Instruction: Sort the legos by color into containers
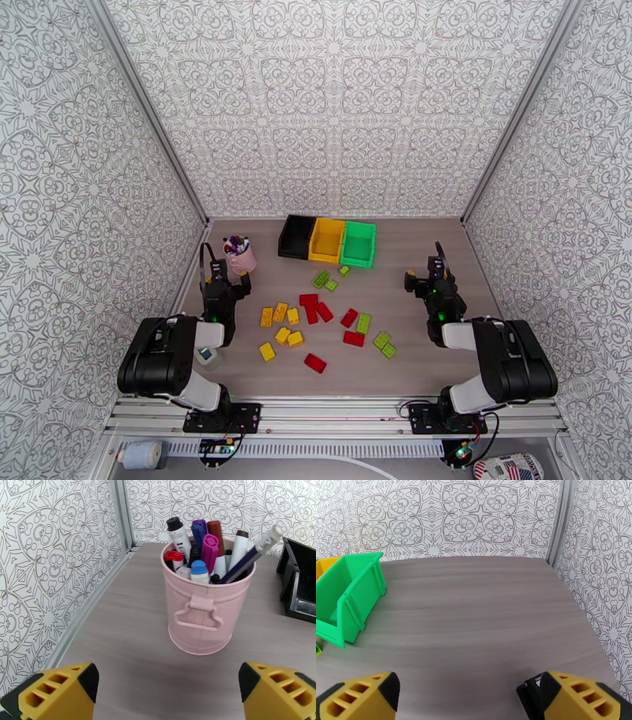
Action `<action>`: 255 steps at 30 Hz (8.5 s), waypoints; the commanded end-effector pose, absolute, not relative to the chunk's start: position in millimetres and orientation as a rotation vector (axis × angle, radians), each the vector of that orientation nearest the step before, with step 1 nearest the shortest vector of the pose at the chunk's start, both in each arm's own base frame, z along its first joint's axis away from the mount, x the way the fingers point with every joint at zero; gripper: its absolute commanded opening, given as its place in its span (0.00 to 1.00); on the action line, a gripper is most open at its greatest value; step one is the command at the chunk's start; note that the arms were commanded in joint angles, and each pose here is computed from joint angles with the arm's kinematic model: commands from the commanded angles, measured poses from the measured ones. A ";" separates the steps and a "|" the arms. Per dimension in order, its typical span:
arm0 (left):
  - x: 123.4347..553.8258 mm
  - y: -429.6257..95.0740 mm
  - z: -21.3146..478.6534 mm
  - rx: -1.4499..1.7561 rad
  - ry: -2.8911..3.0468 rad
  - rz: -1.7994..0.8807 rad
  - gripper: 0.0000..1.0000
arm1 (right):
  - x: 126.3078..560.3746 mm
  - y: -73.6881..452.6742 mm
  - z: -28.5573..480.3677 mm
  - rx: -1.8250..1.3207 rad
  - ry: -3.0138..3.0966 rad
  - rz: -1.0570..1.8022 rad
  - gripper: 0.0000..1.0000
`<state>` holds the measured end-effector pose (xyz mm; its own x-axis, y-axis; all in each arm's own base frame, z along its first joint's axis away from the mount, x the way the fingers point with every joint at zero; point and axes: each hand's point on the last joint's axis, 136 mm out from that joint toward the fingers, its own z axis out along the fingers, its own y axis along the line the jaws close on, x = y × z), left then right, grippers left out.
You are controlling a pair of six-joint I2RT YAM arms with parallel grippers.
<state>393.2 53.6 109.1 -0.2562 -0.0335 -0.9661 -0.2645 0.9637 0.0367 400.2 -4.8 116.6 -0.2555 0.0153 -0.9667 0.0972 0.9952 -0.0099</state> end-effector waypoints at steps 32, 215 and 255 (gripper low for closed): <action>397.0 48.3 113.4 -0.188 1.818 0.191 0.99 | 399.6 -9.7 117.5 0.100 1.826 -0.090 0.99; 462.4 -284.6 214.6 -0.319 2.427 -1.153 0.99 | 557.3 213.9 147.1 0.658 2.495 1.224 0.34; 326.6 -291.5 125.6 -0.018 2.750 -0.658 0.99 | 275.8 147.0 93.7 0.540 2.973 0.410 0.59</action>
